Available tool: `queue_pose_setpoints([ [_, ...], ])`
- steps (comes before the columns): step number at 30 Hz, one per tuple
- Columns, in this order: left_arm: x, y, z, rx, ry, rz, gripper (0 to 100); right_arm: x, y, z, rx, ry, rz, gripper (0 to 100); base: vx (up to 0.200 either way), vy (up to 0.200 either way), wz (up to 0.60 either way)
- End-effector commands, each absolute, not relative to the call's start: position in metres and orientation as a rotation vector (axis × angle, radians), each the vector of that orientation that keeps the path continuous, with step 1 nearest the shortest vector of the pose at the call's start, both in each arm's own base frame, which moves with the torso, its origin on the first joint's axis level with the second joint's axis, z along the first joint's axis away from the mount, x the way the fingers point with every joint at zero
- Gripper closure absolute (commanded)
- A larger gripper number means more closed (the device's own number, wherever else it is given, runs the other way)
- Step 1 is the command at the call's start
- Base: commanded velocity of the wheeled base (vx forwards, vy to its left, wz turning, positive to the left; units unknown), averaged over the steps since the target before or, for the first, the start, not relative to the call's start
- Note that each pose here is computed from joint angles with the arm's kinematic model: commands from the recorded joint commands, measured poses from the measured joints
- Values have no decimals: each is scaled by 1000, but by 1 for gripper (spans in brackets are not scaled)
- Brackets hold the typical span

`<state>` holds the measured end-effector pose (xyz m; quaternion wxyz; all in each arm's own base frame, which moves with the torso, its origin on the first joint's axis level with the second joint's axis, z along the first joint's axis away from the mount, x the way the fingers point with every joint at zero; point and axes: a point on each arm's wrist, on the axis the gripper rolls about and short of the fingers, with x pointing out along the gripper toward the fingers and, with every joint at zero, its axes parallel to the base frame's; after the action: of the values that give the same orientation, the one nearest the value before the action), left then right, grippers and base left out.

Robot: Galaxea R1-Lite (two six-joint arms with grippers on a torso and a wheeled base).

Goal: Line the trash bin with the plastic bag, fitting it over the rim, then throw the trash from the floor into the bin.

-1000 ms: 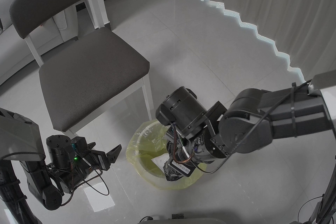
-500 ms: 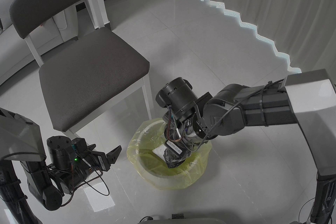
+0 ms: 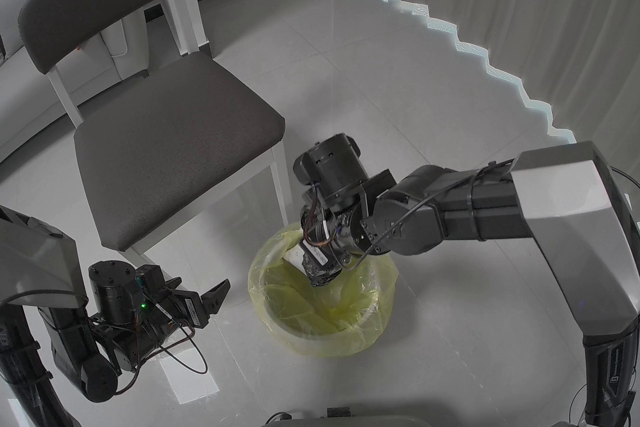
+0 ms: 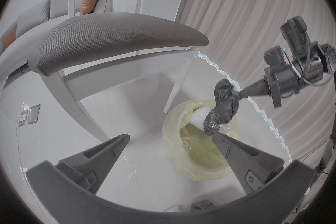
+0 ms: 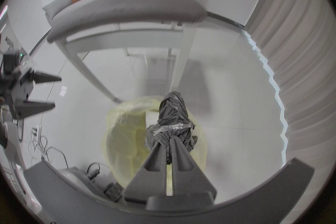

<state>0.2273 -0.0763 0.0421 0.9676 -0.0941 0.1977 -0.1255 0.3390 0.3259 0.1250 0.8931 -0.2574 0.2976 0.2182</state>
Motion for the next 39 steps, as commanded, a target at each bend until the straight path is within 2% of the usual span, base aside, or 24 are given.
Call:
queue_pose_setpoints([
  [1,228,-77,42,-205,392,-253,0,315,323,107,-612,711,483,100,0,0,0],
  [14,227,-76,43,-213,391,-249,0,294,325,77,-700,799,521,100,0,0,0],
  [25,222,-74,45,-215,396,-248,0,334,330,56,-661,792,470,100,0,0,0],
  [32,221,-74,46,-214,392,-247,0,339,327,39,-675,823,458,100,0,0,0],
  [33,221,-74,46,-214,392,-247,0,340,327,40,-670,820,456,0,0,0,0],
  [37,223,-76,45,-213,392,-253,0,341,327,45,-654,810,449,0,0,0,0],
  [39,228,-78,45,-215,380,-260,0,342,323,62,-628,782,441,0,0,0,0],
])
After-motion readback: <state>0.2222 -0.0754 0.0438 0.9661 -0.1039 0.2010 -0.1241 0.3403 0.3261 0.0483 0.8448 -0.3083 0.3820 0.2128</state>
